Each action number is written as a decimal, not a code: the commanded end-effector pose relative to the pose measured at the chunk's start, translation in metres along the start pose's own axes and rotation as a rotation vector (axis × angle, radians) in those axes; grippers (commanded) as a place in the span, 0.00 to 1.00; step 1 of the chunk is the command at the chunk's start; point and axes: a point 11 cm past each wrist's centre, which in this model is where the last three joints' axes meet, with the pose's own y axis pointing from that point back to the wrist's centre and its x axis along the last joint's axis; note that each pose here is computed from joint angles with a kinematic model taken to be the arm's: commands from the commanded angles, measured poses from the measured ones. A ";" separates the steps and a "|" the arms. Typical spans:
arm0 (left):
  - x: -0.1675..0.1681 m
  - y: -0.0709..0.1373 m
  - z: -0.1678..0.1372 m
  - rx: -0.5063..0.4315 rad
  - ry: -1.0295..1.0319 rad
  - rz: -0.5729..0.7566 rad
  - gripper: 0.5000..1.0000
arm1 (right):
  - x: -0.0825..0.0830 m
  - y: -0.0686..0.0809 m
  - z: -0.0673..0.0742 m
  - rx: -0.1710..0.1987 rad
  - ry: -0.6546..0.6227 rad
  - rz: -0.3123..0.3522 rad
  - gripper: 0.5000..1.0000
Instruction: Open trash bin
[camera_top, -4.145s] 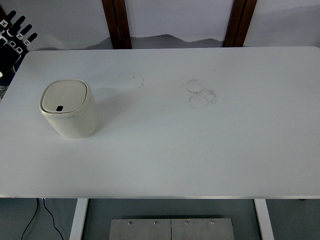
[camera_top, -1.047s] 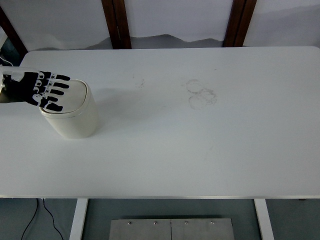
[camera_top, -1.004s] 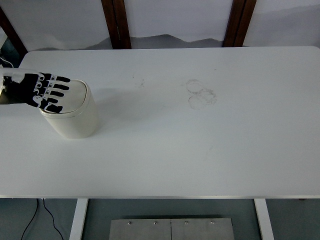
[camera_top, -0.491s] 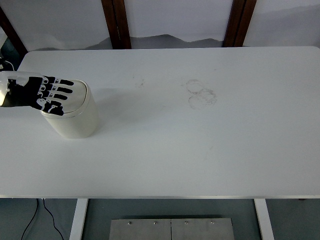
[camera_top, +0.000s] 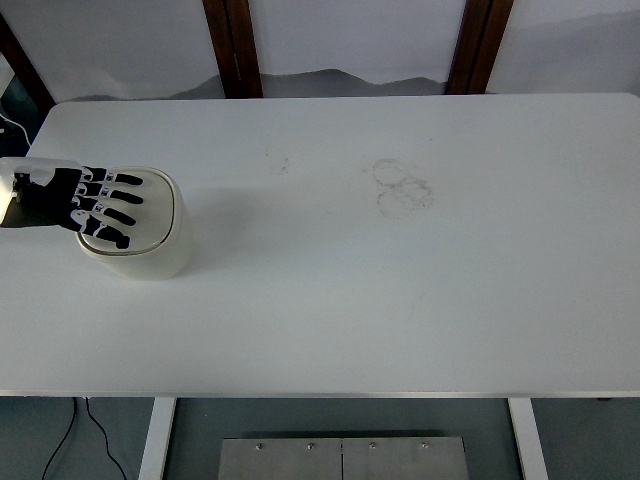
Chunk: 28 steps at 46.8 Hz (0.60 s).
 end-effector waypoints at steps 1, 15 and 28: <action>0.000 0.001 0.002 -0.006 -0.003 0.002 1.00 | 0.000 0.000 0.000 0.000 0.000 0.000 0.99; 0.001 0.002 0.005 -0.012 -0.005 0.005 1.00 | 0.000 0.000 0.000 0.000 0.000 0.000 0.99; 0.004 0.007 0.017 -0.036 -0.023 0.016 1.00 | 0.000 0.000 0.001 -0.001 0.000 0.000 0.99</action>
